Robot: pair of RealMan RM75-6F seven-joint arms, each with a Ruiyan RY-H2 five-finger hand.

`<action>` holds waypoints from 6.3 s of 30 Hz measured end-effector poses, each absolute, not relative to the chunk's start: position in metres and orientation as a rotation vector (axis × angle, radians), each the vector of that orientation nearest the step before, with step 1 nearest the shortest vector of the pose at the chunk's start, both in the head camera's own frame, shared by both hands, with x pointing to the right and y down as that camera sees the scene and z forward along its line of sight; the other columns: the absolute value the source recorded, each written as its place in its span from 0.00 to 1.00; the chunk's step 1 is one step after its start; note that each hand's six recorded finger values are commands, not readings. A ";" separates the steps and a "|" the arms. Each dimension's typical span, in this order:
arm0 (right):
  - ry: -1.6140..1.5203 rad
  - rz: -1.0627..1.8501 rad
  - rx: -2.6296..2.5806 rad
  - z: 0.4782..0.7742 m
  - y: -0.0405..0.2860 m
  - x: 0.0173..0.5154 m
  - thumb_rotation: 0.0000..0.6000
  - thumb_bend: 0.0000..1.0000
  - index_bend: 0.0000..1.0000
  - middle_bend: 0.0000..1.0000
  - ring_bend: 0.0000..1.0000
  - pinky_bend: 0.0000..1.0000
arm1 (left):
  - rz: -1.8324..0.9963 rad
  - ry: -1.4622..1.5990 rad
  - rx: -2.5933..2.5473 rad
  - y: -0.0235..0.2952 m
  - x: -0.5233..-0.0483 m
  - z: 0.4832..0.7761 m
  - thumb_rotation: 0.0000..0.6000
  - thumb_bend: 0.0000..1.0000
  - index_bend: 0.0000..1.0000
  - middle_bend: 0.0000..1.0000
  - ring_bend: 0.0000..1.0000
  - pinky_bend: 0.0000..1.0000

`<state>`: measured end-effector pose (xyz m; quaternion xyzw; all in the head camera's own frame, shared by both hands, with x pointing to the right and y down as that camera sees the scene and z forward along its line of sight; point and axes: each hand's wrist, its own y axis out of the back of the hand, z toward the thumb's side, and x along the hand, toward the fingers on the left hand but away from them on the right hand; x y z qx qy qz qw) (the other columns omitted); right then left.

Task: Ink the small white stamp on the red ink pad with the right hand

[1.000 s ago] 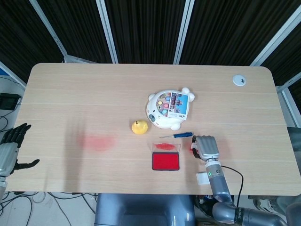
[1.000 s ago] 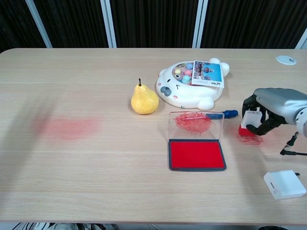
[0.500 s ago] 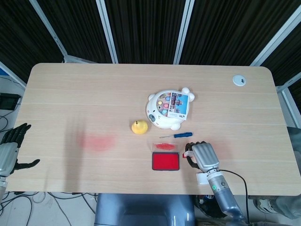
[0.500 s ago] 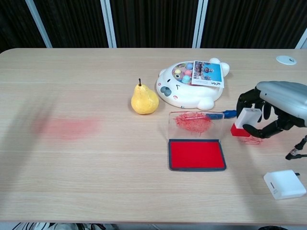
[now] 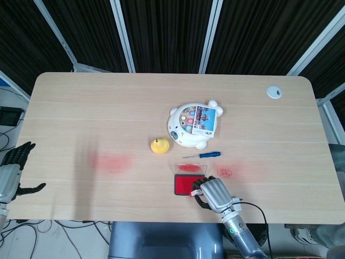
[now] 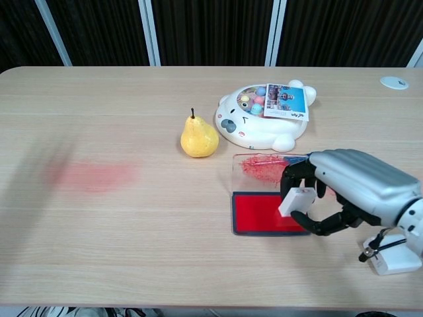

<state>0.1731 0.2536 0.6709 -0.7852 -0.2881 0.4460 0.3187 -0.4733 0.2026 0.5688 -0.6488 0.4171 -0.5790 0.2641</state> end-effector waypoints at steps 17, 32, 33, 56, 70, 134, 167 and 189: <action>-0.749 1.217 -1.960 0.700 0.246 0.133 1.00 0.62 0.76 0.64 0.50 0.47 | -1.576 1.129 -1.774 0.201 -0.474 0.570 1.00 0.00 0.00 0.00 0.00 0.00; -0.686 1.261 -1.924 0.718 0.254 0.129 1.00 0.62 0.76 0.64 0.51 0.47 | -1.579 1.137 -1.786 0.201 -0.475 0.570 1.00 0.00 0.00 0.00 0.00 0.00; -0.687 1.261 -1.924 0.717 0.253 0.129 1.00 0.62 0.76 0.64 0.51 0.47 | -1.579 1.138 -1.786 0.201 -0.475 0.570 1.00 0.00 0.00 0.00 0.00 0.00; -0.705 1.244 -1.910 0.708 0.245 0.126 1.00 0.62 0.76 0.64 0.51 0.47 | -1.573 1.140 -1.788 0.201 -0.474 0.570 1.00 0.00 0.00 0.00 0.00 0.00; -0.692 1.238 -1.907 0.709 0.250 0.127 1.00 0.62 0.76 0.64 0.51 0.47 | -1.571 1.135 -1.795 0.202 -0.473 0.570 1.00 0.00 0.00 0.00 0.00 0.00; -0.833 1.463 -1.783 0.724 0.210 0.238 1.00 0.51 0.73 0.54 0.42 0.42 | -1.582 1.166 -1.800 0.207 -0.471 0.571 1.00 0.00 0.00 0.00 0.00 0.00; -0.821 1.505 -1.780 0.729 0.213 0.245 1.00 0.48 0.68 0.50 0.39 0.39 | -1.574 1.179 -1.793 0.206 -0.471 0.569 1.00 0.00 0.00 0.00 0.00 0.00; -0.806 1.531 -1.787 0.730 0.215 0.246 1.00 0.42 0.57 0.41 0.35 0.33 | -1.570 1.184 -1.790 0.206 -0.471 0.569 1.00 0.00 0.00 0.00 0.00 0.00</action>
